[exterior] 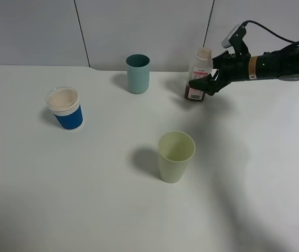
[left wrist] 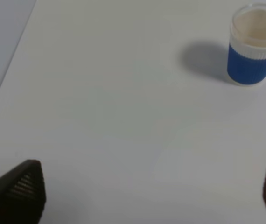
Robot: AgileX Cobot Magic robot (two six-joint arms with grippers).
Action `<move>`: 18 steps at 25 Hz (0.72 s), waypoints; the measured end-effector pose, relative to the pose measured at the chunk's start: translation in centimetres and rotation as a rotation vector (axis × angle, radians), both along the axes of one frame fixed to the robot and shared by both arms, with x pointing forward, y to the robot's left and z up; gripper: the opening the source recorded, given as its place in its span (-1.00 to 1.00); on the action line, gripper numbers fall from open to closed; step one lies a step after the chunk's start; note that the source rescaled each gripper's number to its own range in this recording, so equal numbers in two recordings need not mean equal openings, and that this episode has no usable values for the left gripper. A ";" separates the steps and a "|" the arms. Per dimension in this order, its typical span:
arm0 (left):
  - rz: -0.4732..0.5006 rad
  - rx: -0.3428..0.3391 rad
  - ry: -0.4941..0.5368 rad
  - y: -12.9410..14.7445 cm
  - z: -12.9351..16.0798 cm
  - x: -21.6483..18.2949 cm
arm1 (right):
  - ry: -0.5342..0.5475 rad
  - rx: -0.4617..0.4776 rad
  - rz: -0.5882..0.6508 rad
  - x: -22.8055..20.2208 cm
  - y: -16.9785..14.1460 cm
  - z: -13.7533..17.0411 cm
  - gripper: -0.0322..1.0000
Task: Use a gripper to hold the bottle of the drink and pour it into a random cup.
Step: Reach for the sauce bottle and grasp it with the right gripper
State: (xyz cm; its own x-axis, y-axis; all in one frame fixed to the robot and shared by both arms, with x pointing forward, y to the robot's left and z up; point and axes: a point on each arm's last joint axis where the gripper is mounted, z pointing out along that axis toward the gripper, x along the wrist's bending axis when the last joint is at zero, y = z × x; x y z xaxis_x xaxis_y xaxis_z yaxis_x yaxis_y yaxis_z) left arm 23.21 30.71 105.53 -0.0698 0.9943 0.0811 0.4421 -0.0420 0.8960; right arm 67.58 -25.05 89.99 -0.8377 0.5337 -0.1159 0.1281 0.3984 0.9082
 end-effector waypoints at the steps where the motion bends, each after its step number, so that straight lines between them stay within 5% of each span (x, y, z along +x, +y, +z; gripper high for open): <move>1: 0.000 0.000 0.000 0.0 0.0 0.0 | -0.001 0.016 0.006 0.1 0.1 0.0 0.97; 18: 0.000 0.000 0.000 0.0 0.0 0.0 | 0.000 0.043 0.024 0.1 0.3 -0.7 0.81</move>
